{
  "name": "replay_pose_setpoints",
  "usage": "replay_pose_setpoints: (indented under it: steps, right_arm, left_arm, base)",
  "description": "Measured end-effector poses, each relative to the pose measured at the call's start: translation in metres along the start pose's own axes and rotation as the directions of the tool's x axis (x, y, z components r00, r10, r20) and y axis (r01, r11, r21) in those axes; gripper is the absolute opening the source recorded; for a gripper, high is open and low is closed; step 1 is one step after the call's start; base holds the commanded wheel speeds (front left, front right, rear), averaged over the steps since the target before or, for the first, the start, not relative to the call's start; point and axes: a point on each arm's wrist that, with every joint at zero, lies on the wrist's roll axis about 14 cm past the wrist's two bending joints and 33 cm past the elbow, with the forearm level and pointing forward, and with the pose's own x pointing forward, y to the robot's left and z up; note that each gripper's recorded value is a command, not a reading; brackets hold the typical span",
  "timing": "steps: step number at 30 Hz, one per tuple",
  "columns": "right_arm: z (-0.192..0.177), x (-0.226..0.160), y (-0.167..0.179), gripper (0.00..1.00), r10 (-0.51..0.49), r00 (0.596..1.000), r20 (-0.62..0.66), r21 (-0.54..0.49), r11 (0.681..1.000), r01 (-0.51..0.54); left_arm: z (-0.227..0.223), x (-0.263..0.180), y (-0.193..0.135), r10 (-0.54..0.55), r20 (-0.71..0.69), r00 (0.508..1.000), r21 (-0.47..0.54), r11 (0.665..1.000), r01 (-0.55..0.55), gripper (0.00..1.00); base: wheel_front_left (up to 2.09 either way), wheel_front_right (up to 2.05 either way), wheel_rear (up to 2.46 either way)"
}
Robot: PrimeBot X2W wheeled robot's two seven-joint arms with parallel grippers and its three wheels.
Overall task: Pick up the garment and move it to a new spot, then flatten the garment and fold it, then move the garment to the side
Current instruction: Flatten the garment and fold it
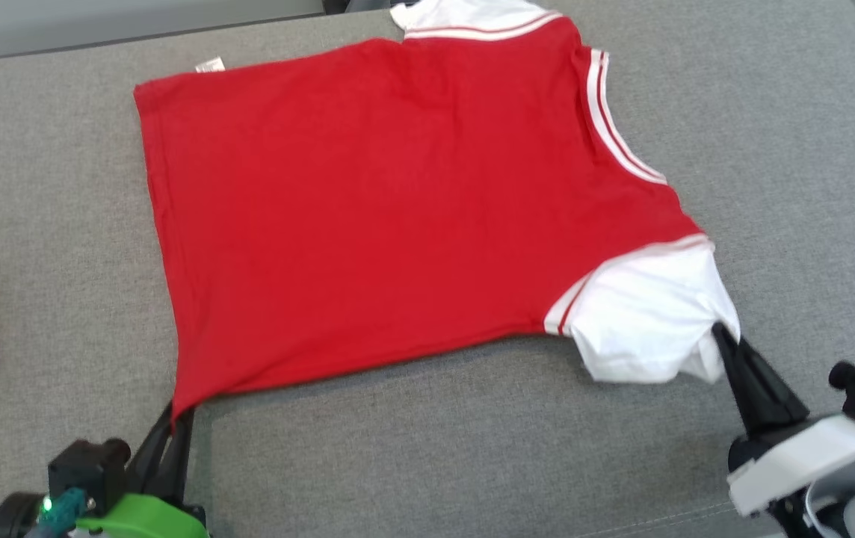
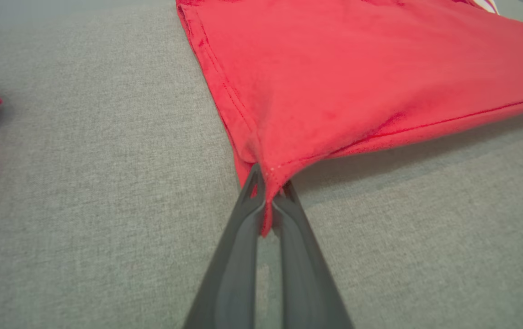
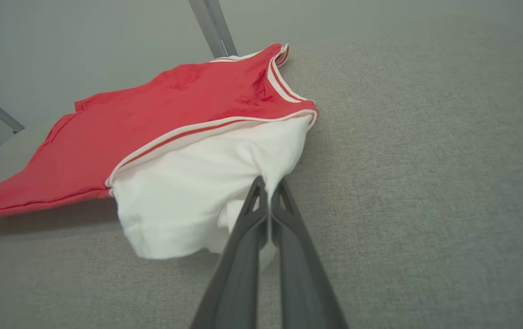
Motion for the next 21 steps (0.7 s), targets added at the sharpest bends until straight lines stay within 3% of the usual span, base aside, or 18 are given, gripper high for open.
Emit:
replay_pose_setpoints:
  steps: [8, 12, 21]
  right_arm:
    - [-0.024, -0.05, -0.002, 0.0, -0.078, 0.995, -0.056, 0.071, 0.994, 0.082]
    - [-0.011, -0.037, -0.005, 0.0, -0.079, 0.996, -0.034, 0.064, 0.995, 0.081]
    - [0.027, 0.026, 0.006, 0.0, 0.03, 0.999, -0.011, -0.014, 0.999, -0.03]
  left_arm:
    - [-0.022, -0.038, -0.031, -0.008, -0.074, 0.997, -0.135, 0.991, -0.003, 0.0]
    - [-0.017, -0.033, -0.036, -0.034, -0.098, 0.995, -0.159, 0.987, 0.018, 0.0]
    - [0.017, 0.002, -0.019, -0.074, -0.128, 0.989, -0.072, 0.995, 0.065, 0.0]
  base:
    - [0.0, 0.0, 0.0]
    - [0.0, 0.0, 0.0]
    - [0.0, 0.0, 0.0]
